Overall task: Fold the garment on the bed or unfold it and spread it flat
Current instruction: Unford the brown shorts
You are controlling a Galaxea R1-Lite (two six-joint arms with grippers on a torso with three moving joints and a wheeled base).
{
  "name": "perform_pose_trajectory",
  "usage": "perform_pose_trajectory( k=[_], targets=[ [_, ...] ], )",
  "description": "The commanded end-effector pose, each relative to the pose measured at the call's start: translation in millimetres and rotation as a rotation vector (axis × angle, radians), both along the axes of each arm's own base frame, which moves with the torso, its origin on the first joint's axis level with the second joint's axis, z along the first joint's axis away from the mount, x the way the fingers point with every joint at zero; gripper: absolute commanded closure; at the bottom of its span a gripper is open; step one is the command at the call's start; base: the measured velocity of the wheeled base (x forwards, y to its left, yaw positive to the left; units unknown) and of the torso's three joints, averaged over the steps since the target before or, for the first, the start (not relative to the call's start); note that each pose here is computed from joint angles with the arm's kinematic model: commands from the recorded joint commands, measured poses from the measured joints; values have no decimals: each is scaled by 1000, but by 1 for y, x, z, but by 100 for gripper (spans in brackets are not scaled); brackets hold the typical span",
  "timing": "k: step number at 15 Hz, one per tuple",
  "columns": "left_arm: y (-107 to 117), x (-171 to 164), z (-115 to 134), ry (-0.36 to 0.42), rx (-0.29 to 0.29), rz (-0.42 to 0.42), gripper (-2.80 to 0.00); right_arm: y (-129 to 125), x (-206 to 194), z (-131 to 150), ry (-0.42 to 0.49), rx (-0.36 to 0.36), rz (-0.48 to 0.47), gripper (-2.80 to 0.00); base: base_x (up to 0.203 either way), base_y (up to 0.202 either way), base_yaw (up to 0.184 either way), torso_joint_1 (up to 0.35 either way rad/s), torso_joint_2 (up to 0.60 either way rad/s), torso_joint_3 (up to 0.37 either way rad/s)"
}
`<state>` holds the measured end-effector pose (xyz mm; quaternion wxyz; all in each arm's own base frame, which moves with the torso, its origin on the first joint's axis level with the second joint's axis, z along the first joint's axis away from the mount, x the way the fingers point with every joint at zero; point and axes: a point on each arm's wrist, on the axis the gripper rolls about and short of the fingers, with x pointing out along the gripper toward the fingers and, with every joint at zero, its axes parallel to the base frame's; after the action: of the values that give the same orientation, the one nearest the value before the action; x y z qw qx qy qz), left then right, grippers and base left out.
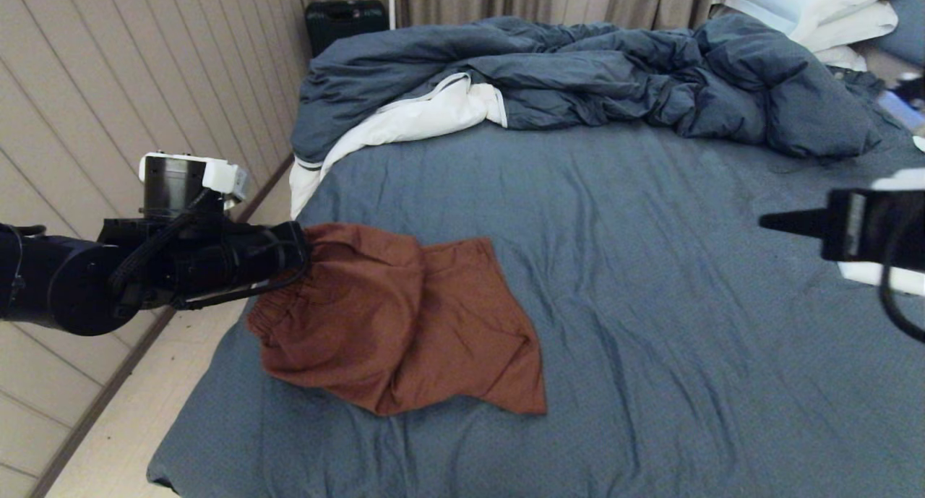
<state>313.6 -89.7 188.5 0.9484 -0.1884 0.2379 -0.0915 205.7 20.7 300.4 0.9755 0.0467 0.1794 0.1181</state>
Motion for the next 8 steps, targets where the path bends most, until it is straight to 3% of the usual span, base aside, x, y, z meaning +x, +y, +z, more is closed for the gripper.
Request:
perform_pose_trajectory(
  k=[1, 5, 8],
  targets=[
    [0, 0, -2, 7, -4, 4, 0, 35, 107, -36, 147, -13, 81, 0, 0, 0, 0, 0, 0, 0],
    [1, -2, -3, 10, -4, 7, 0, 123, 161, -59, 149, -35, 269, 0, 0, 0, 0, 0, 0, 0],
    [1, -1, -6, 23, -2, 5, 0, 160, 176, -81, 180, -70, 320, 0, 0, 0, 0, 0, 0, 0]
  ],
)
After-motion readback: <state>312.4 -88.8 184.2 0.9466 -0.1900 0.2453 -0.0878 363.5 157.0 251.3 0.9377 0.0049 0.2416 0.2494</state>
